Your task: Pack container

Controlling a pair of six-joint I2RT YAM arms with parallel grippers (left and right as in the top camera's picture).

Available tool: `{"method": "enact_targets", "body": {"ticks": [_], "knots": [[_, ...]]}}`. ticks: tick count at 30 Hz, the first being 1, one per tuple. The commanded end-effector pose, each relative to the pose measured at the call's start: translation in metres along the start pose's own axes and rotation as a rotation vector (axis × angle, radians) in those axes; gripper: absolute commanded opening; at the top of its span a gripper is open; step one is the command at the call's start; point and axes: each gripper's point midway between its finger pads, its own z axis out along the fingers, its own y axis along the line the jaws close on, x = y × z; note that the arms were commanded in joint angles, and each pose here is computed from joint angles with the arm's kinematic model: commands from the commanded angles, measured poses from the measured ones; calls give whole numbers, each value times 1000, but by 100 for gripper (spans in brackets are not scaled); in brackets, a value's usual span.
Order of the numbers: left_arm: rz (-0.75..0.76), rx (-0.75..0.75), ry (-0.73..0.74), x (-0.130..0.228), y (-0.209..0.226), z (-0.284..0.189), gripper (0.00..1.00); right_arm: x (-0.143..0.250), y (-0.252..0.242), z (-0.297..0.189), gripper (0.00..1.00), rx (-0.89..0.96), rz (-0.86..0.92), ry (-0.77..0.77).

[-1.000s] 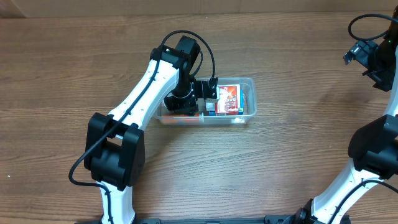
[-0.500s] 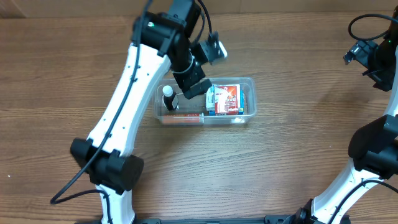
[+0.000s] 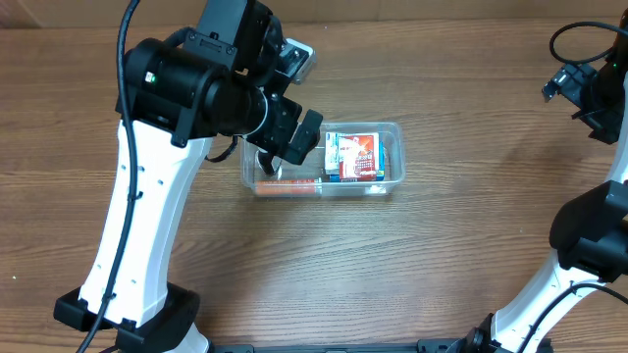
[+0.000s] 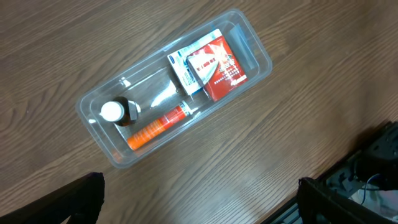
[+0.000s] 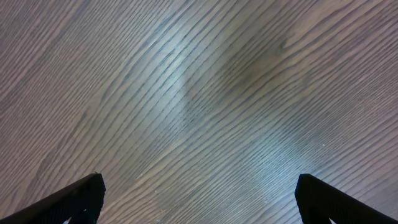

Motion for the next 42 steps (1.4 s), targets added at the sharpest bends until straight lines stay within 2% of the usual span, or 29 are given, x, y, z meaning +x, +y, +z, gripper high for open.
{"method": "enact_targets", "body": {"ticks": [1, 4, 7, 10, 13, 20, 23, 27, 33, 37, 42], "knots": [[25, -85, -152, -6, 6, -42, 100, -6, 1, -21, 100, -17, 5, -61], [133, -112, -320, -24, 3, -68, 100, -6, 1, -21, 100, -17, 5, -61], [139, -91, -521, -41, 12, -77, 100, -6, 1, -21, 100, -17, 5, -61], [149, -78, -683, -37, 28, -66, 100, -6, 1, -21, 100, -17, 5, -61], [162, -126, -817, -16, 48, -48, 100, -6, 1, -21, 100, -17, 5, -61], [164, -261, -1015, 76, 78, 2, 100, -6, 1, -21, 100, -17, 5, -61], [157, -303, -1052, 117, 82, 23, 100, -6, 1, -21, 100, -17, 5, -61], [14, -391, -1150, 153, 104, 25, 100, -6, 1, -21, 100, -17, 5, -61], [9, -446, -1173, 178, 116, 49, 100, -6, 1, -21, 100, -17, 5, -61], [-58, -459, -1075, 193, 127, 72, 100, -6, 1, -21, 100, -17, 5, -61], [-63, -458, -1067, 194, 128, 73, 100, -6, 1, -21, 100, -17, 5, -61]]}}
